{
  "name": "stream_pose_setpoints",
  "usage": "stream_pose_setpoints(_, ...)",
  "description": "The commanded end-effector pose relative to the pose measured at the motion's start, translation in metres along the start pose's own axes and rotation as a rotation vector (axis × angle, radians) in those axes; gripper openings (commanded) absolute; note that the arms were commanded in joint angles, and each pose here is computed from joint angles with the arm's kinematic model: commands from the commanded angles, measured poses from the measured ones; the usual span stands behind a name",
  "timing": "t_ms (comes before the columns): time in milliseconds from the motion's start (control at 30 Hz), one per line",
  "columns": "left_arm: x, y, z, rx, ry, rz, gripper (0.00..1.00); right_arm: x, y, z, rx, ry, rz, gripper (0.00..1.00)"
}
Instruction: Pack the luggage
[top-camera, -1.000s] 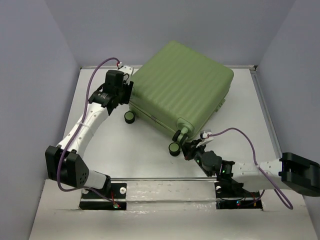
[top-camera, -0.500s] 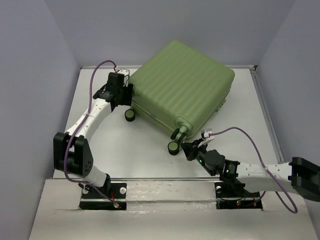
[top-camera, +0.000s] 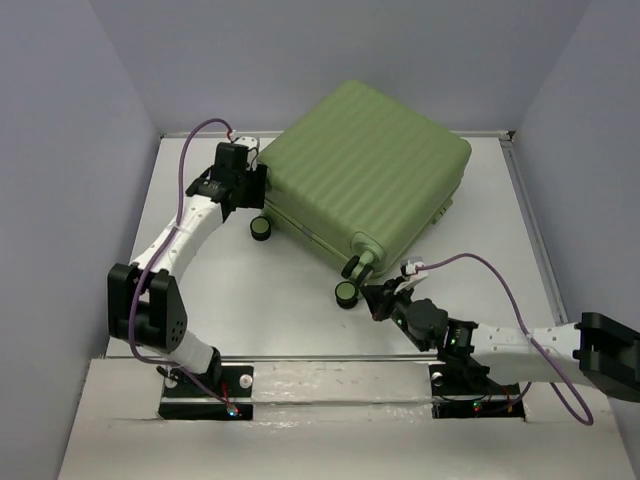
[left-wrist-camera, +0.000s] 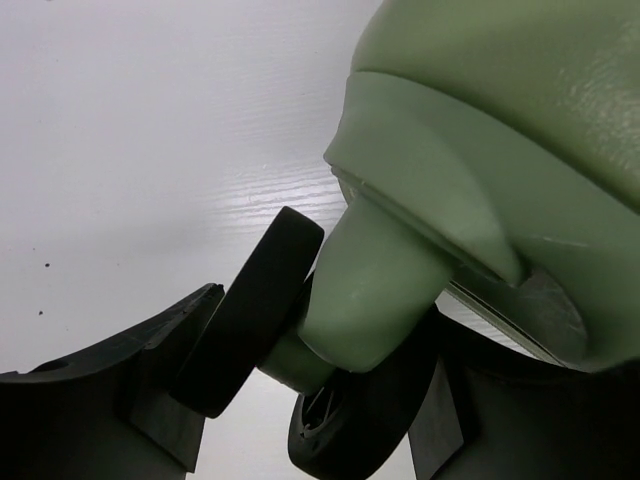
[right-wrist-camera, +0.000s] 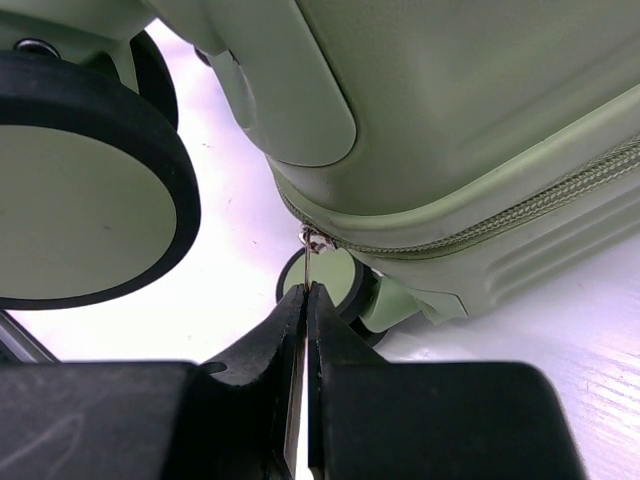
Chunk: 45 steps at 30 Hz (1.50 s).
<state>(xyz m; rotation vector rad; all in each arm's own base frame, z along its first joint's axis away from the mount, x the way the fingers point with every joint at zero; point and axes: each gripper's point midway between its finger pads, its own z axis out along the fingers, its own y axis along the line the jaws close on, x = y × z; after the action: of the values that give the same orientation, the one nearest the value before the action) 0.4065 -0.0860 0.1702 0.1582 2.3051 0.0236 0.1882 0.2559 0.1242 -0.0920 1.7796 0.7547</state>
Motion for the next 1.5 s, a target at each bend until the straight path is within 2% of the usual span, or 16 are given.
stream_pose_setpoints(0,-0.041,-0.034,-0.034,0.187,-0.186,-0.086,0.06,-0.046,0.035,0.005,-0.093,-0.102,0.094,0.07)
stream_pose_setpoints(67,-0.045,-0.044,-0.053,0.266,-0.241,-0.108,0.06,-0.048,0.034,0.005,-0.088,-0.072,0.076,0.07)
stream_pose_setpoints(133,-0.027,-0.056,-0.059,0.336,-0.220,-0.143,0.06,-0.053,0.029,0.008,-0.082,-0.061,0.077,0.07)
stream_pose_setpoints(400,0.018,-0.077,-0.112,0.496,-0.266,-0.166,0.06,-0.086,0.019,0.002,-0.032,-0.023,-0.017,0.07)
stream_pose_setpoints(500,0.029,-0.090,-0.133,0.565,-0.298,-0.184,0.06,-0.097,0.020,0.001,-0.014,-0.049,0.021,0.07)
stream_pose_setpoints(600,0.031,-0.102,-0.150,0.619,-0.329,-0.197,0.06,-0.088,0.009,0.009,0.047,-0.061,0.050,0.07)
stream_pose_setpoints(667,0.040,-0.118,-0.162,0.669,-0.337,-0.201,0.06,-0.089,0.014,0.014,0.017,-0.146,0.081,0.07)
stream_pose_setpoints(700,0.040,-0.123,-0.167,0.680,-0.347,-0.196,0.06,-0.093,0.036,0.015,-0.042,-0.211,0.110,0.07)
stream_pose_setpoints(800,0.047,-0.132,-0.172,0.683,-0.350,-0.176,0.06,-0.095,0.045,0.029,0.014,-0.263,0.000,0.07)
stream_pose_setpoints(967,0.051,-0.154,-0.199,0.850,-0.330,-0.147,0.07,-0.101,0.041,0.025,0.007,-0.262,-0.004,0.07)
stream_pose_setpoints(1000,0.055,-0.167,-0.212,0.926,-0.318,-0.127,0.15,-0.087,0.043,0.024,-0.016,-0.200,-0.022,0.07)
stream_pose_setpoints(1033,0.057,-0.174,-0.218,0.957,-0.315,-0.116,0.42,-0.089,0.040,0.021,-0.021,-0.192,-0.010,0.07)
stream_pose_setpoints(1100,0.061,-0.186,-0.228,1.012,-0.298,-0.105,0.69,-0.077,0.039,0.015,-0.047,-0.145,0.017,0.07)
stream_pose_setpoints(1133,0.057,-0.198,-0.238,1.061,-0.308,-0.104,0.86,-0.063,0.027,0.013,-0.025,-0.099,0.005,0.07)
stream_pose_setpoints(1233,0.055,-0.219,-0.246,1.114,-0.285,-0.103,0.96,-0.051,0.011,0.000,0.005,-0.041,0.033,0.07)
stream_pose_setpoints(1467,0.058,-0.288,-0.245,1.185,-0.196,-0.049,0.96,-0.047,-0.037,-0.013,0.118,-0.013,0.108,0.07)
